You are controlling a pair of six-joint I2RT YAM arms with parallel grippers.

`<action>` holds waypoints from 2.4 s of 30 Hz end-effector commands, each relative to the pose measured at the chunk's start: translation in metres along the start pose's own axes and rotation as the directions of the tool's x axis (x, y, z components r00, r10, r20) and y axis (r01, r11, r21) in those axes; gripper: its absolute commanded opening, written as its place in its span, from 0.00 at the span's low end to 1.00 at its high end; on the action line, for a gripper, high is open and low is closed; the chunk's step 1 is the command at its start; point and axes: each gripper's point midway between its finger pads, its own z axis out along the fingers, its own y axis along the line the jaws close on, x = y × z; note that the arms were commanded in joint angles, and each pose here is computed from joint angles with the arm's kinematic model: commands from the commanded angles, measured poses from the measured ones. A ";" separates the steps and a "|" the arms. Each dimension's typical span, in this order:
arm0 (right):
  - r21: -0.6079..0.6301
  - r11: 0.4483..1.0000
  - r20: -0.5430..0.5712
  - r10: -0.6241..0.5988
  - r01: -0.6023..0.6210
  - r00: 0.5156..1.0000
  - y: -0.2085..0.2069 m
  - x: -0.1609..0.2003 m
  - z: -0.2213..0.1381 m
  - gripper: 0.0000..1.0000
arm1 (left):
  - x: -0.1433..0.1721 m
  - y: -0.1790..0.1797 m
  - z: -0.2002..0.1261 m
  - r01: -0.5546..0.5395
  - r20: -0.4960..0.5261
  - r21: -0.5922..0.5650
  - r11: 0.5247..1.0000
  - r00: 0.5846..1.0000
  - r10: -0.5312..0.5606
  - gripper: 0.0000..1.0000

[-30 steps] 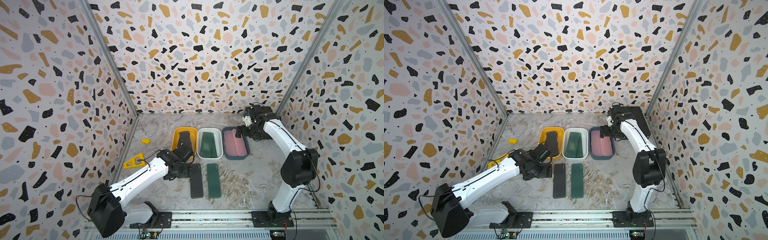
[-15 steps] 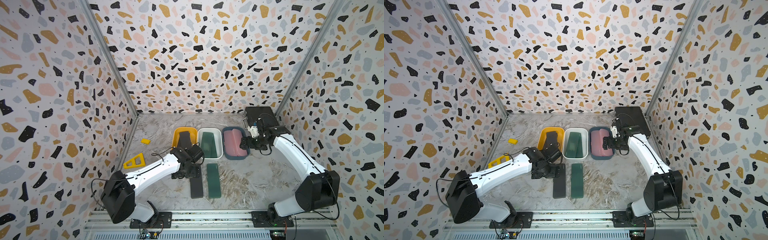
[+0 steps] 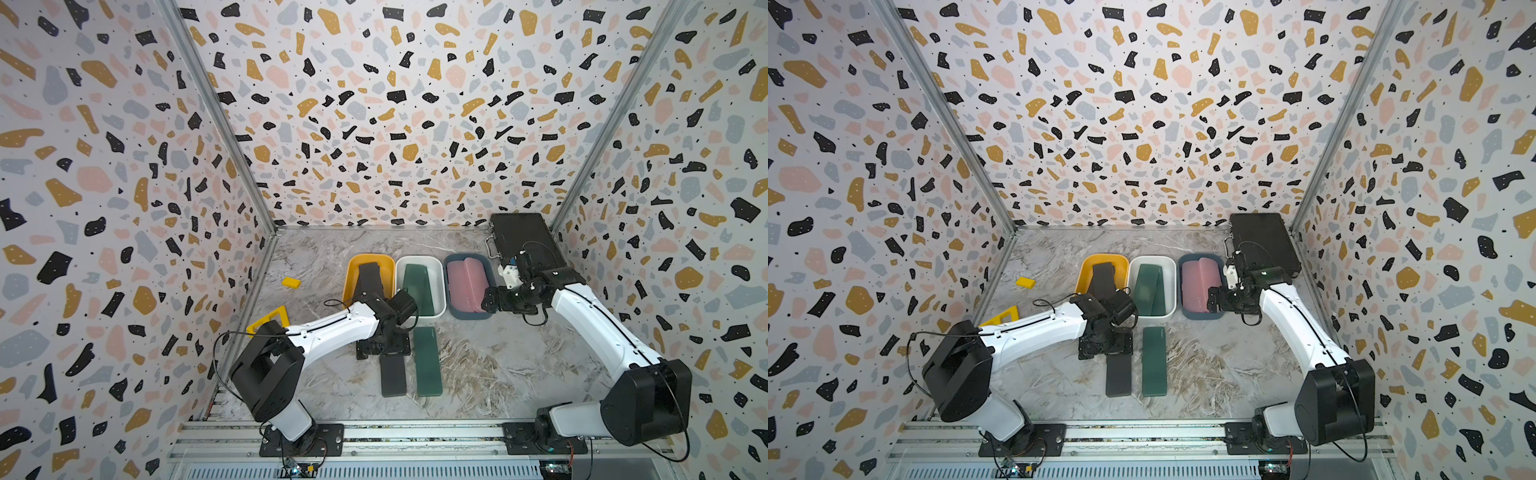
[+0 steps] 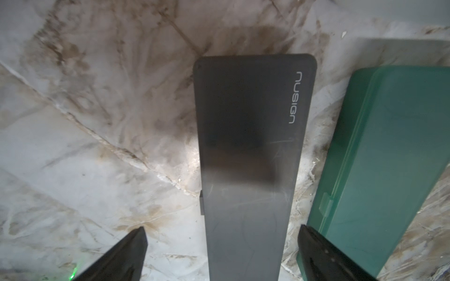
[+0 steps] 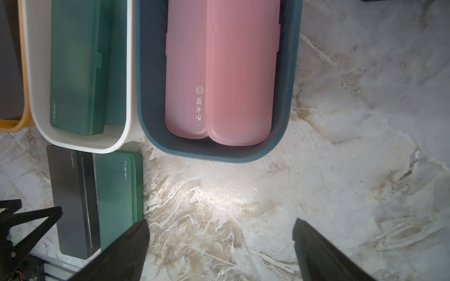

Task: Place the pencil cases by color into the storage box
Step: Pick up the pencil case from the center of the board.

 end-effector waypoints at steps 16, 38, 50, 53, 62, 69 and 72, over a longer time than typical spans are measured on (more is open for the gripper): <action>-0.018 1.000 0.018 0.014 -0.013 1.000 0.003 0.010 -0.005 0.97 | -0.003 -0.019 0.021 0.003 -0.050 0.005 1.000 0.999 -0.003 1.00; -0.015 1.000 0.016 0.013 -0.013 1.000 0.002 0.011 -0.005 0.97 | 0.006 -0.013 0.044 0.010 -0.090 -0.020 1.000 0.996 -0.012 0.82; -0.016 1.000 0.031 0.019 -0.018 0.999 0.002 0.013 -0.010 0.97 | 0.009 -0.004 0.043 0.022 -0.070 -0.030 0.999 0.997 -0.025 0.63; -0.015 1.000 0.031 0.021 -0.020 0.999 0.002 0.013 -0.011 0.97 | 0.010 -0.001 0.040 0.024 -0.062 -0.028 0.999 0.998 -0.025 0.59; -0.019 1.000 0.036 0.020 -0.019 0.999 0.003 0.014 -0.014 0.97 | 0.017 0.014 0.021 0.027 -0.035 -0.032 0.999 0.999 -0.028 0.56; -0.028 0.999 0.035 0.015 -0.014 0.999 0.005 0.015 -0.016 0.97 | 0.027 0.027 0.009 0.045 -0.028 -0.029 0.999 0.999 -0.045 0.57; -0.033 0.999 0.032 0.012 -0.011 0.999 0.006 0.015 -0.015 0.97 | 0.031 0.033 0.002 0.048 -0.022 -0.028 0.998 0.999 -0.049 0.57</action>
